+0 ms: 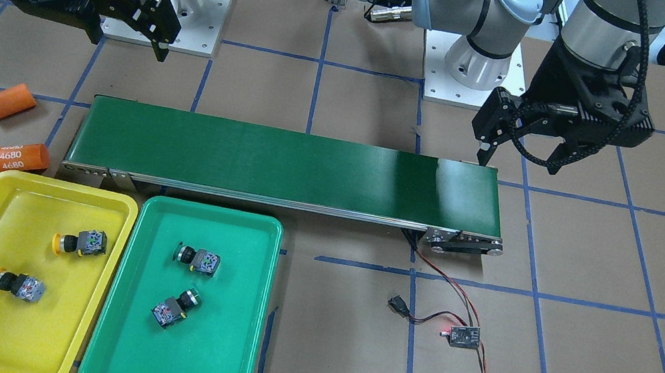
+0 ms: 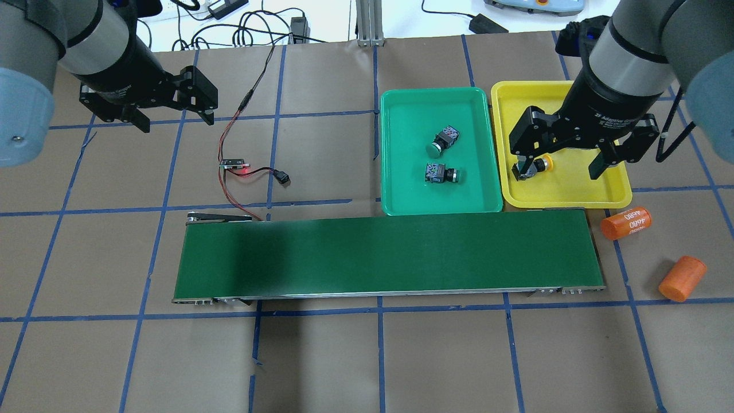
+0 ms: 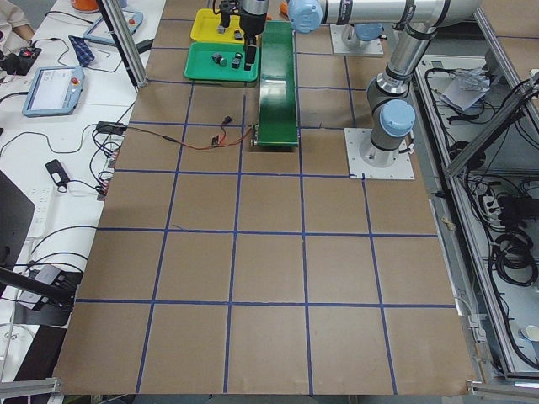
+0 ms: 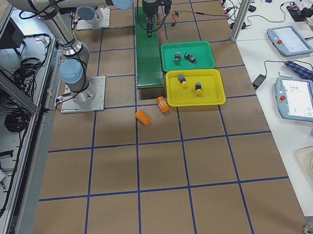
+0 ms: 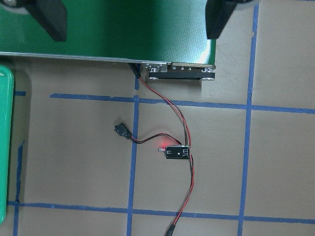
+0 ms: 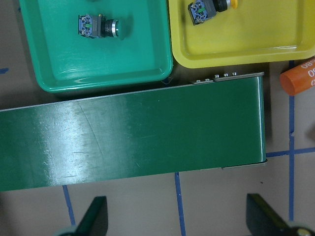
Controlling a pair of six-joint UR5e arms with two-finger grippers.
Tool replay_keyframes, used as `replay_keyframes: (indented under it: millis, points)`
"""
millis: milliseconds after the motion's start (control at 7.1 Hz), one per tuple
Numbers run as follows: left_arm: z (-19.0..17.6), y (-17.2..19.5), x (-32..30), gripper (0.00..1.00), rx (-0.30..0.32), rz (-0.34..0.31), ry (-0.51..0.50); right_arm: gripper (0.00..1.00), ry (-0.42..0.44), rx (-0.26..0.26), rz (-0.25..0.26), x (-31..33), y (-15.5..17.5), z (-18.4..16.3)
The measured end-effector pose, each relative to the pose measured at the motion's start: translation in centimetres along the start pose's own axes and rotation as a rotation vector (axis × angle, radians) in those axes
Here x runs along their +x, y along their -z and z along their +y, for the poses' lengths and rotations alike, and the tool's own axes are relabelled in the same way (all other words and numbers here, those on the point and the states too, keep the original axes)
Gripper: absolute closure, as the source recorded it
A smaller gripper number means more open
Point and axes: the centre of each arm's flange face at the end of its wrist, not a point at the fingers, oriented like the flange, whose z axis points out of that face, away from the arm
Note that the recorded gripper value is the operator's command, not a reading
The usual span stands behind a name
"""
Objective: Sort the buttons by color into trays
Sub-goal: 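Raise the open right gripper above the yellow tray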
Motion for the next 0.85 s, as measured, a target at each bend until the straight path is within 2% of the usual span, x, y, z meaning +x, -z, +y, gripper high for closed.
replay_keyframes:
  millis: [845]
  points:
    - [0.1, 0.2, 0.1, 0.00, 0.004, 0.001, -0.012, 0.00, -0.027, -0.032, 0.008, 1.1, -0.8, 0.0]
